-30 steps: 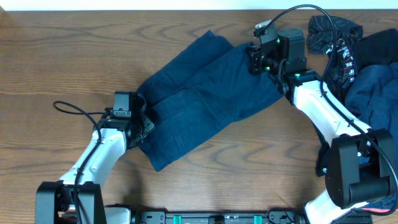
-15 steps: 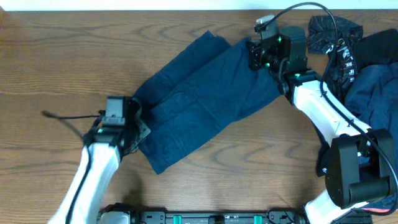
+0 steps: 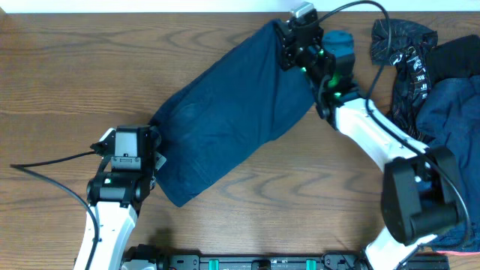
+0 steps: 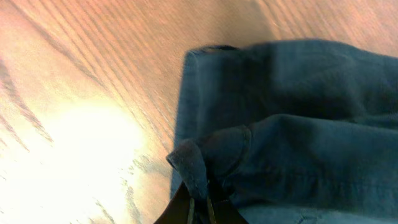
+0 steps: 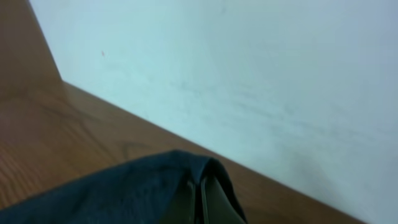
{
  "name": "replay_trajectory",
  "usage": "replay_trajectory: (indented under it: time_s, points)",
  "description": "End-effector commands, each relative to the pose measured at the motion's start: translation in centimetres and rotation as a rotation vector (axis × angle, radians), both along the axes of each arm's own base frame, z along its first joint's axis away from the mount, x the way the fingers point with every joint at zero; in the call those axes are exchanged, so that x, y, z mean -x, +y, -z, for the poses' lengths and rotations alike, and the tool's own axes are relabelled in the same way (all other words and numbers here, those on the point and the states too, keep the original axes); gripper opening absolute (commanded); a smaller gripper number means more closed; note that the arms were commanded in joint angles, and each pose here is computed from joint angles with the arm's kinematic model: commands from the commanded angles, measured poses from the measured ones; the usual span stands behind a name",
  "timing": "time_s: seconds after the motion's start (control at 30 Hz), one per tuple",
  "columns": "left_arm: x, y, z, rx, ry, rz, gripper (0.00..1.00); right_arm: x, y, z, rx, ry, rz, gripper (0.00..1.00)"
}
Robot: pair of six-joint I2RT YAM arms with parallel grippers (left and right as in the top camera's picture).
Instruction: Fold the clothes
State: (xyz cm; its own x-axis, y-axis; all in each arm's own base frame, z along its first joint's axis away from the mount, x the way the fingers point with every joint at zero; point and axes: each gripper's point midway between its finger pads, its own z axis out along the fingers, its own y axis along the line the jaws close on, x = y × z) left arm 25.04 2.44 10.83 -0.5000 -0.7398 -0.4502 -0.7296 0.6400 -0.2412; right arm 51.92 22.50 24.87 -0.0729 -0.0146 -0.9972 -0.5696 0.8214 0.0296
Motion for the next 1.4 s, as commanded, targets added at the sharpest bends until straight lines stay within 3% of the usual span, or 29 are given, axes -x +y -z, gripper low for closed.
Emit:
replay_trajectory:
  time_s: [0.0, 0.3, 0.33, 0.4, 0.43, 0.47, 0.53, 0.73, 0.8, 0.97, 1.07, 1.37]
  points:
    - [-0.2, 2.3, -0.1, -0.087, 0.000, -0.127, 0.06, -0.9, 1.5, 1.5, 0.003, -0.031, -0.004, 0.01]
    - [-3.9, 2.9, 2.3, -0.132, -0.012, -0.151, 0.06, -3.0, 2.6, 9.6, 0.038, 0.074, 0.019, 0.01]
    - [-4.2, 2.9, 2.6, -0.134, -0.009, -0.152, 0.06, -3.1, 2.4, 10.3, 0.044, 0.090, 0.029, 0.09]
    - [-4.7, 2.9, 3.5, -0.136, 0.003, -0.151, 0.11, -3.2, 1.9, 11.5, 0.061, 0.130, 0.042, 0.43]
    - [-4.8, 2.9, 3.8, -0.141, 0.009, -0.153, 0.15, -3.2, 1.6, 11.8, 0.067, 0.144, 0.046, 0.63]
    - [-4.9, 3.0, 4.0, -0.146, 0.013, -0.155, 0.21, -3.3, 1.2, 11.8, 0.070, 0.155, 0.053, 0.99]
    - [-4.9, 3.3, 4.0, -0.164, 0.012, -0.159, 0.30, -3.4, 0.1, 11.2, 0.074, 0.168, 0.071, 0.99]
    - [-5.3, 4.5, 3.5, -0.204, 0.010, -0.126, 0.34, -2.8, -5.7, 8.9, 0.046, 0.320, 0.178, 0.99]
    - [-5.2, 4.8, 3.4, -0.208, 0.013, -0.132, 0.39, -1.9, -7.9, 10.0, 0.051, 0.426, 0.218, 0.99]
    - [-6.0, 5.4, 3.1, -0.221, 0.000, -0.076, 0.40, 1.4, -11.2, 15.1, 0.057, 0.725, 0.291, 0.99]
    - [-6.8, 3.8, 2.9, -0.148, -0.010, 0.039, 0.40, 3.3, -11.2, 17.1, 0.058, 0.848, 0.288, 0.99]
    - [-7.3, -2.5, -0.3, 0.089, -0.145, 0.326, 0.39, 5.3, -8.7, 19.4, 0.044, 0.957, 0.193, 0.98]
